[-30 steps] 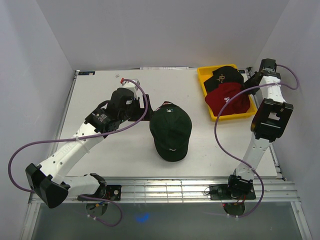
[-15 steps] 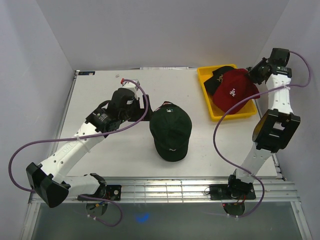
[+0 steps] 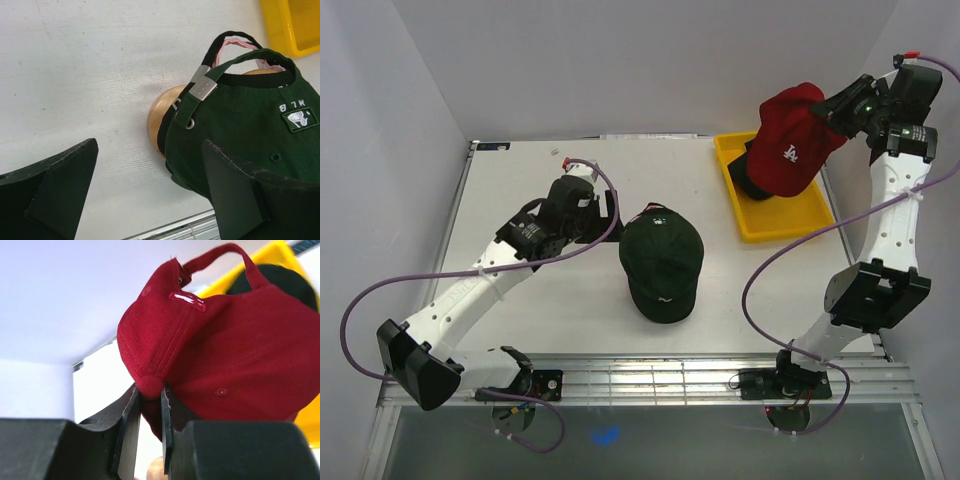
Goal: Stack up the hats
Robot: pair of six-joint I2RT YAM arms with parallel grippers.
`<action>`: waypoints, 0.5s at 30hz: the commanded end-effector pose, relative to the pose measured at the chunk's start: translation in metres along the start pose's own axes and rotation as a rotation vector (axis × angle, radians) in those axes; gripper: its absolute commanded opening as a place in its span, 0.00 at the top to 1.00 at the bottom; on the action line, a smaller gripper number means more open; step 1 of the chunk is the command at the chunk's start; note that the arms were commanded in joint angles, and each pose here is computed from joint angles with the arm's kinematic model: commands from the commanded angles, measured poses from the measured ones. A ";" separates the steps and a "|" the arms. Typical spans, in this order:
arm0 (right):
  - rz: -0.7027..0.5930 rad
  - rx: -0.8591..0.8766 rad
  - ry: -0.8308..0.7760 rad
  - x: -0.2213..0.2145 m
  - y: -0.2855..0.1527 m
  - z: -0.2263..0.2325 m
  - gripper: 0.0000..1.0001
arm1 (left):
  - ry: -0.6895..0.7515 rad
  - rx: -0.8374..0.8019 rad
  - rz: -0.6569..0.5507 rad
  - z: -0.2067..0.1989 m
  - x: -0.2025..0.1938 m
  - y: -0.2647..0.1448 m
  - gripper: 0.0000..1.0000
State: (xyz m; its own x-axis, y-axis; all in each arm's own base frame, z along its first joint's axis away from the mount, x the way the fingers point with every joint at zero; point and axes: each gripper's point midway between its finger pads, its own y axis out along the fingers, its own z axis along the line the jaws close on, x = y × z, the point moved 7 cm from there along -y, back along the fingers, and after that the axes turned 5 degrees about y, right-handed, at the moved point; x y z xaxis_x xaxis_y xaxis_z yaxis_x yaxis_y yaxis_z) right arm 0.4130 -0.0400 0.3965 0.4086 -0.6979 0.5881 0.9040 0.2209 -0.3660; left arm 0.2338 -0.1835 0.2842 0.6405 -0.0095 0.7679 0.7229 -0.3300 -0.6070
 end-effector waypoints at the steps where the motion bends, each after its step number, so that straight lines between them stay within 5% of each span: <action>1: -0.064 0.265 -0.116 0.007 -0.077 0.080 0.90 | -0.014 0.018 -0.041 -0.001 0.013 -0.010 0.04; 15: 0.039 0.614 -0.247 -0.065 -0.197 0.152 0.86 | -0.089 -0.017 -0.113 -0.014 0.051 -0.040 0.03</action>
State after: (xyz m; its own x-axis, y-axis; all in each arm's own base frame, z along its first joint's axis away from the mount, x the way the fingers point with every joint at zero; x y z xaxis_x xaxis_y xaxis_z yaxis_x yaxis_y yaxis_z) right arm 0.2384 0.0535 0.5396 0.3475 -0.5485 0.7605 0.8163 0.5760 0.0425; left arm 0.2383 -0.1842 0.3227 0.6115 0.0582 0.7891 0.7611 -0.3159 -0.5665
